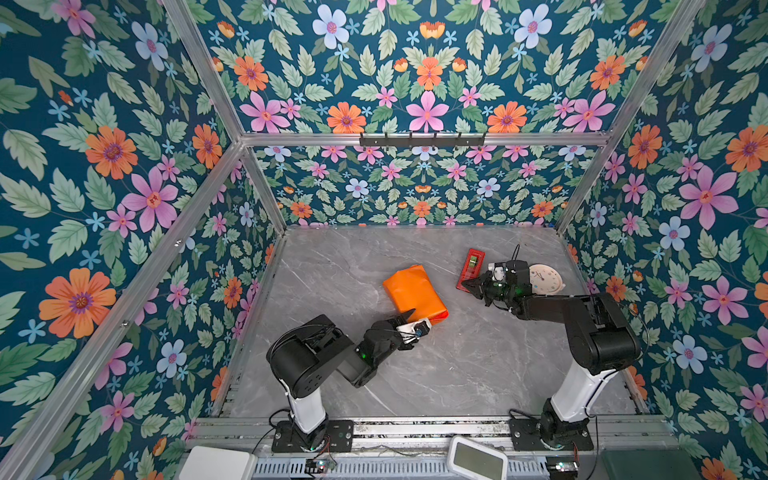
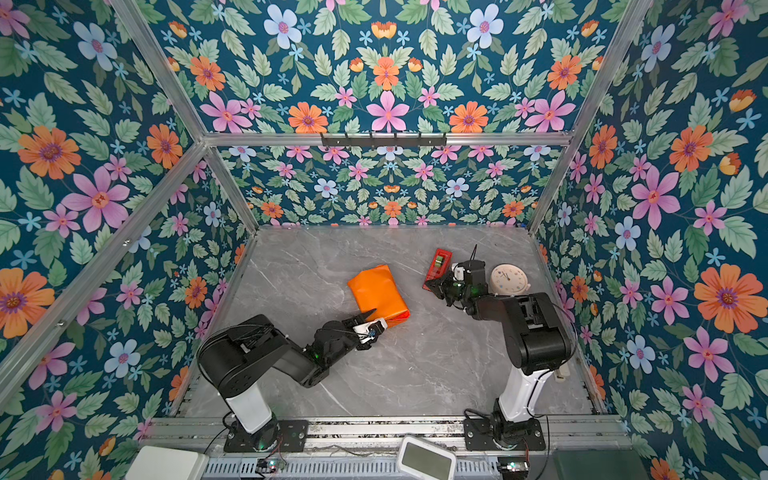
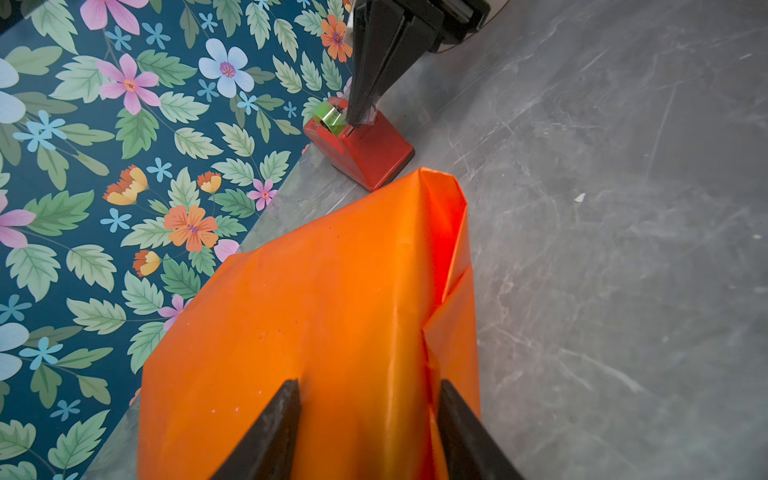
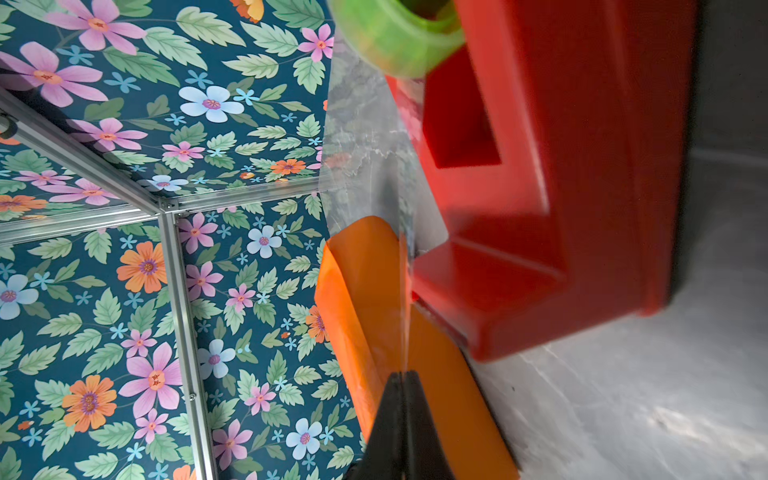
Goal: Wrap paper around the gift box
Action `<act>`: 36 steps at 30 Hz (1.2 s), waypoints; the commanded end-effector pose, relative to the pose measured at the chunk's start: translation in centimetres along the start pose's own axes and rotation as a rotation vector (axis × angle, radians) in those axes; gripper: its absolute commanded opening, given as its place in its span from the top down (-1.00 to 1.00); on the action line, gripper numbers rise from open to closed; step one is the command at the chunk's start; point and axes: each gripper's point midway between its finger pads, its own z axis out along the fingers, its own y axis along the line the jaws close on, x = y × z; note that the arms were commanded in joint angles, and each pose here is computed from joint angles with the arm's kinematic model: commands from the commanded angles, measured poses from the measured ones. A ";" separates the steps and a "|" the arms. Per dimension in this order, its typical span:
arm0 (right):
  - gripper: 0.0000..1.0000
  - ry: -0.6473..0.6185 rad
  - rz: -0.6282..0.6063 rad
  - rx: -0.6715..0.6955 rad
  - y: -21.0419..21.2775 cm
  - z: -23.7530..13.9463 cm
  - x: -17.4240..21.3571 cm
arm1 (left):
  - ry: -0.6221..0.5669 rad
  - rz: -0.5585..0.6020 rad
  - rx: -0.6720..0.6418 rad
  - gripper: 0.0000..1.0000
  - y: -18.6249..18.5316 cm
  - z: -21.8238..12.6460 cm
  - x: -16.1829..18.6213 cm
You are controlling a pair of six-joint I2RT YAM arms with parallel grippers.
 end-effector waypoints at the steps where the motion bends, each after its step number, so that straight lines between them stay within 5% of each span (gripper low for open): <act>1: 1.00 0.009 -0.008 -0.003 -0.4 0.3 0.2 | 0.072 -0.010 0.086 -0.06 -2.0 -0.2 1.9; 20: 1.00 -0.045 0.015 0.175 -7.4 1.1 -0.6 | 0.074 -0.009 0.087 -0.06 -2.0 -0.2 1.9; 36: 1.00 -0.003 -0.130 0.219 -7.0 0.3 -0.8 | 0.074 -0.007 0.088 -0.06 -2.1 -0.1 2.0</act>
